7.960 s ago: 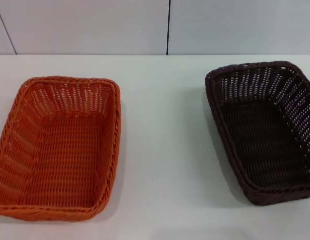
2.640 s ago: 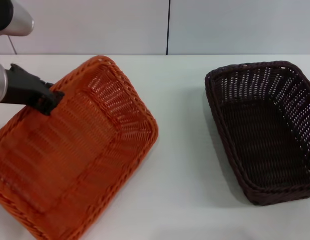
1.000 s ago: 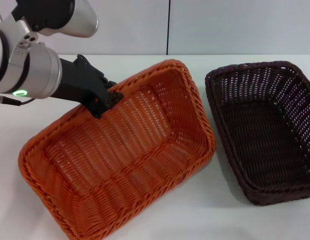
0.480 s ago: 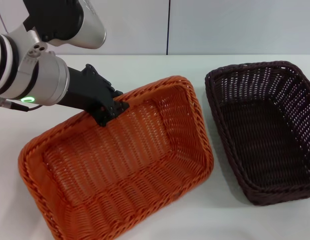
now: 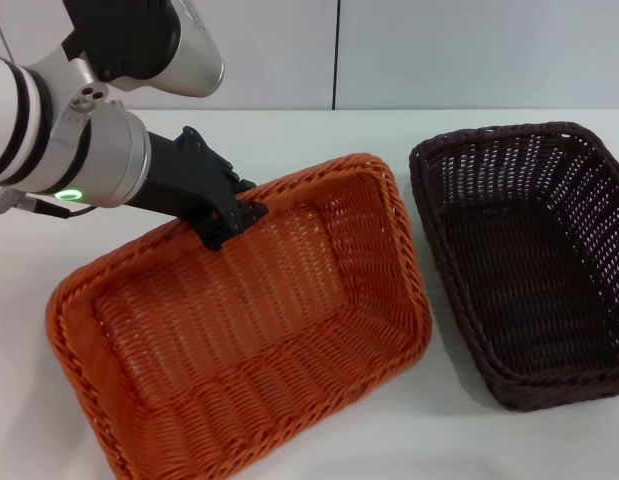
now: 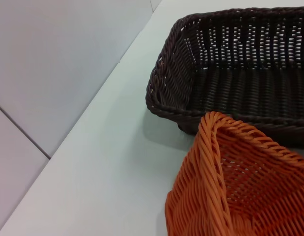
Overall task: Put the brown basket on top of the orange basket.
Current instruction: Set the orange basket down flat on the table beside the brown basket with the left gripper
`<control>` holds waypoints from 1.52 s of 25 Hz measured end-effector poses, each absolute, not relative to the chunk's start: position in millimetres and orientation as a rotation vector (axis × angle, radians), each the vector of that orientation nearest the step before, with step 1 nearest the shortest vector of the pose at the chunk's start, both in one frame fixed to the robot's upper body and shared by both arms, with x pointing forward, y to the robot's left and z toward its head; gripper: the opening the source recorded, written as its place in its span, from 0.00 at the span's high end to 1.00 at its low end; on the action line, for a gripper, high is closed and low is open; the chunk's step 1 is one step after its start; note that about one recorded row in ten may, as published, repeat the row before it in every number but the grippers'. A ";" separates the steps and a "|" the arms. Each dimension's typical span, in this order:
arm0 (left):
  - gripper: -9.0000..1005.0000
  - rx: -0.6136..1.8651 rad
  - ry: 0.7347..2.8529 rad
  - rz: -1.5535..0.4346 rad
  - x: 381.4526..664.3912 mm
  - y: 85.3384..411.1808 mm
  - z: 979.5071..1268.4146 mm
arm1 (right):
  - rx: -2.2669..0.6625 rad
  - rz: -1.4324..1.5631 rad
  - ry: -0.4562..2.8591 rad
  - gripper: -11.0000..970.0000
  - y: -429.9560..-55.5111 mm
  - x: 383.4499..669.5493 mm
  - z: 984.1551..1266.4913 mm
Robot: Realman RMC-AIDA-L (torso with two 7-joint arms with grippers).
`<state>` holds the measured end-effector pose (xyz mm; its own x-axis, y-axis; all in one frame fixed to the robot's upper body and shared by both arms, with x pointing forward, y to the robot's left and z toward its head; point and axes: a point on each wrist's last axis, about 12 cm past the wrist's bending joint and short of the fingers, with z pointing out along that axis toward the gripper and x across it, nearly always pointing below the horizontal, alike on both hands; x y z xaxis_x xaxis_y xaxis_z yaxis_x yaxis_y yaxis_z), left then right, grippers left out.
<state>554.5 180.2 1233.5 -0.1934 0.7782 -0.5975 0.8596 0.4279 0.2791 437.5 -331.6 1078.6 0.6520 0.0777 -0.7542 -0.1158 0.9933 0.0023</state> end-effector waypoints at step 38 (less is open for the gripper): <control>0.73 1.422 1.957 -0.265 589.6 161.9 1232.3 | -0.048 0.103 0.858 0.15 -332.8 439.2 1078.5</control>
